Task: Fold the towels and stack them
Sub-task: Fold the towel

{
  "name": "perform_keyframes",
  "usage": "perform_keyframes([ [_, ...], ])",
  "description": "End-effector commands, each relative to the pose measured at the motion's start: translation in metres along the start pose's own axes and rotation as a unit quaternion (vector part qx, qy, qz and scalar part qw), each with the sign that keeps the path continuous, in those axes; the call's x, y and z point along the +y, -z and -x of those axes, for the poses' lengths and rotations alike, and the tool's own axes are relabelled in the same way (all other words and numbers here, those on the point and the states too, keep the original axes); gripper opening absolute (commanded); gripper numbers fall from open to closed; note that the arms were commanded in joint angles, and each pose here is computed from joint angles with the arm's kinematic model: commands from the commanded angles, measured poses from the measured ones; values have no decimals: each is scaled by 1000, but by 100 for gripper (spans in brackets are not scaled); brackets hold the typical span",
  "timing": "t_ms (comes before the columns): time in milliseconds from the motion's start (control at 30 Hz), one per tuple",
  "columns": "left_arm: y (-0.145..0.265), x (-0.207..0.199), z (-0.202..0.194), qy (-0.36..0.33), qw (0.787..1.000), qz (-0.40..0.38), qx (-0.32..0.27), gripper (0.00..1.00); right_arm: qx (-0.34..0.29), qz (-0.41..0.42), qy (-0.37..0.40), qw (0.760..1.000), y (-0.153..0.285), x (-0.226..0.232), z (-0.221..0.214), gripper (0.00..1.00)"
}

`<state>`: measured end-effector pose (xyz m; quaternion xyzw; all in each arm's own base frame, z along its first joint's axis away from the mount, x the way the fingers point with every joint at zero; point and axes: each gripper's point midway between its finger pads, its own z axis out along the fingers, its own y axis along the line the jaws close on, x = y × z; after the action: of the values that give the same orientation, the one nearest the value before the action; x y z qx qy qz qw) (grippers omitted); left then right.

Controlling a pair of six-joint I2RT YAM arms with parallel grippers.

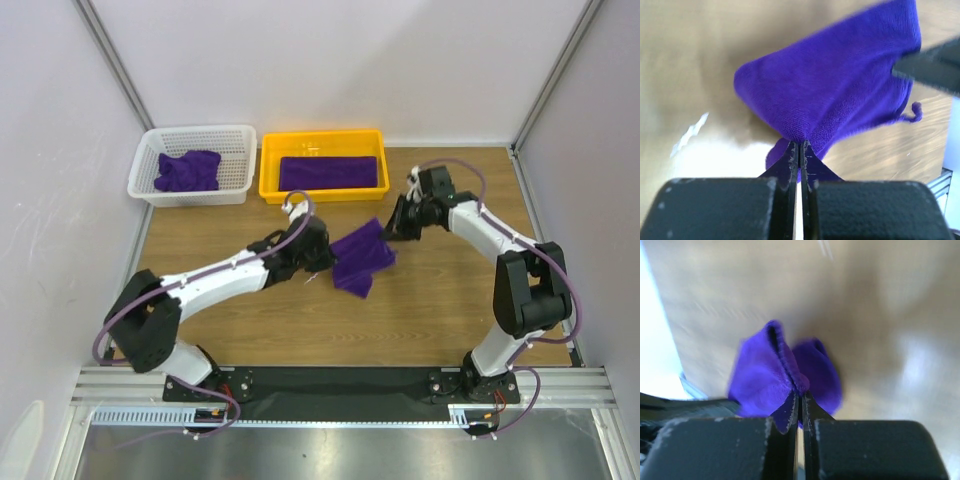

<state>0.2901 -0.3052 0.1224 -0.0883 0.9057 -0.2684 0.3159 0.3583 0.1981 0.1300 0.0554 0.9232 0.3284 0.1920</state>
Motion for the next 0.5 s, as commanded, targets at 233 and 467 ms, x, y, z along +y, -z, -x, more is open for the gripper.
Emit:
perform_keyframes([
  [233, 37, 80, -97, 86, 992, 78, 39, 0, 78, -8, 24, 997, -22, -7, -98, 0],
  [467, 63, 134, -129, 103, 985, 131, 46, 0, 111, -17, 27, 993, -36, -1, -143, 0],
])
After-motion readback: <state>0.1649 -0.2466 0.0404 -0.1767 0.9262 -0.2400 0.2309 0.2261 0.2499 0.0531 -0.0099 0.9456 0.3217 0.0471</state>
